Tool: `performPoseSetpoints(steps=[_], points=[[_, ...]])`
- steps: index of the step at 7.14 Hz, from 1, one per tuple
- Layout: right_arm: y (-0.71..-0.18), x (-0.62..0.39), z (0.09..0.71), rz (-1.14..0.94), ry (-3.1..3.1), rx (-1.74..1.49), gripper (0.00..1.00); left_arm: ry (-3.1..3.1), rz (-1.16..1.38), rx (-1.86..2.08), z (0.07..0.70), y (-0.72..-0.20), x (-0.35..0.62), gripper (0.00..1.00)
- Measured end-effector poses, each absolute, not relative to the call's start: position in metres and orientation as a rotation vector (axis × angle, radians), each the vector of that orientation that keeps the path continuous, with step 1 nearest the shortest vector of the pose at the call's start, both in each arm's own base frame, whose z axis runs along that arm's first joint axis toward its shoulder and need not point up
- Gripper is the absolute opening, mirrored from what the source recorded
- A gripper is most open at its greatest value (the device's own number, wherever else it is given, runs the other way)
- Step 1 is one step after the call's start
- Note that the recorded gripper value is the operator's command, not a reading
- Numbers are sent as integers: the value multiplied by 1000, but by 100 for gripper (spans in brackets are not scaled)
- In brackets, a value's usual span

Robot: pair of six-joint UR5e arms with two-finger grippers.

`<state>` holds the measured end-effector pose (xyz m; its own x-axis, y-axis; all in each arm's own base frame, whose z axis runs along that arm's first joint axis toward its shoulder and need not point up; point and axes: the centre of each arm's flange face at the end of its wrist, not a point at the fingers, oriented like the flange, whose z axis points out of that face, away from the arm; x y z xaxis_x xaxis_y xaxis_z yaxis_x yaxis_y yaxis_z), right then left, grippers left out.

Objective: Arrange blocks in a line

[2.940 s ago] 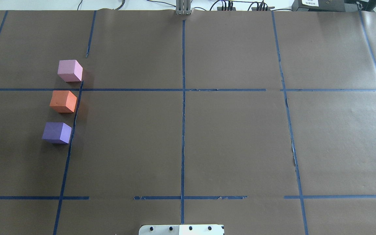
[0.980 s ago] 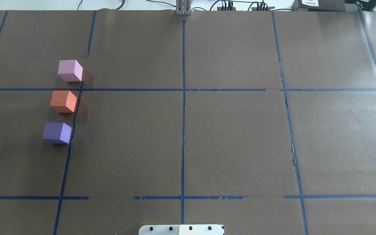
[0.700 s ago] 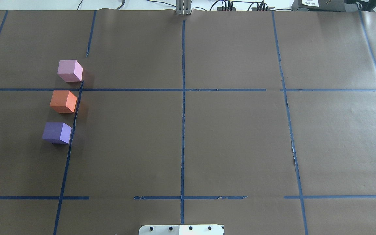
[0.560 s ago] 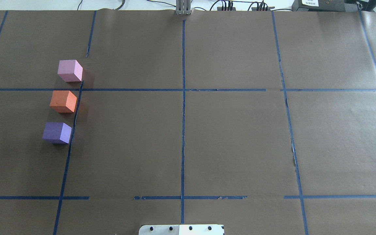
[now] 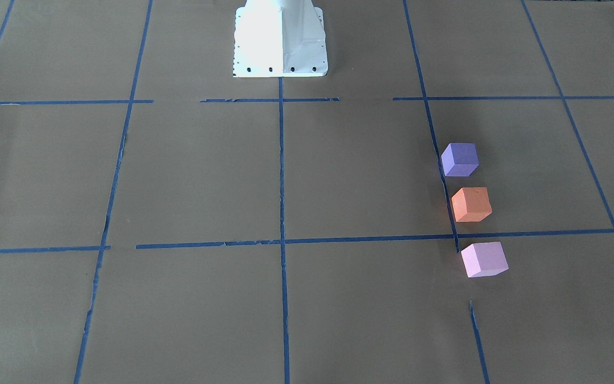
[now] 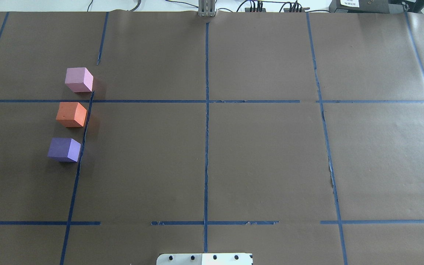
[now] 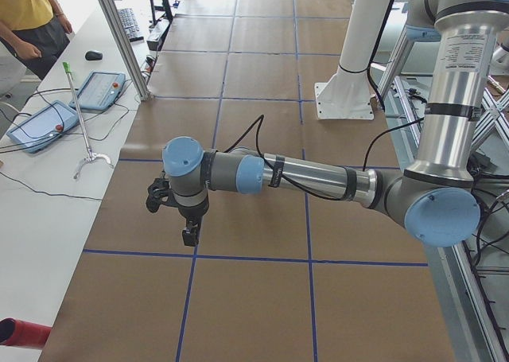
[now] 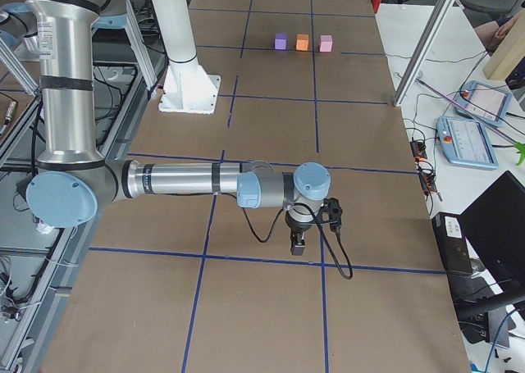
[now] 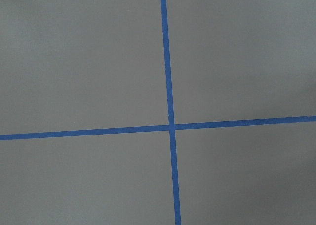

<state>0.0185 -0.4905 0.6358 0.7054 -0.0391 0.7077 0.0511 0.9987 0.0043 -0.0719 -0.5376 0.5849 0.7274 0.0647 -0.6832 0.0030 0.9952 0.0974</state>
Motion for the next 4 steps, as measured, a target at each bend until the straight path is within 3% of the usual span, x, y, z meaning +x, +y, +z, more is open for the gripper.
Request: performPoseSetpoints(steps=[4], points=[[-491,18,636,-50,-786,-16,100,763,22,54,604,-532,-77,100]])
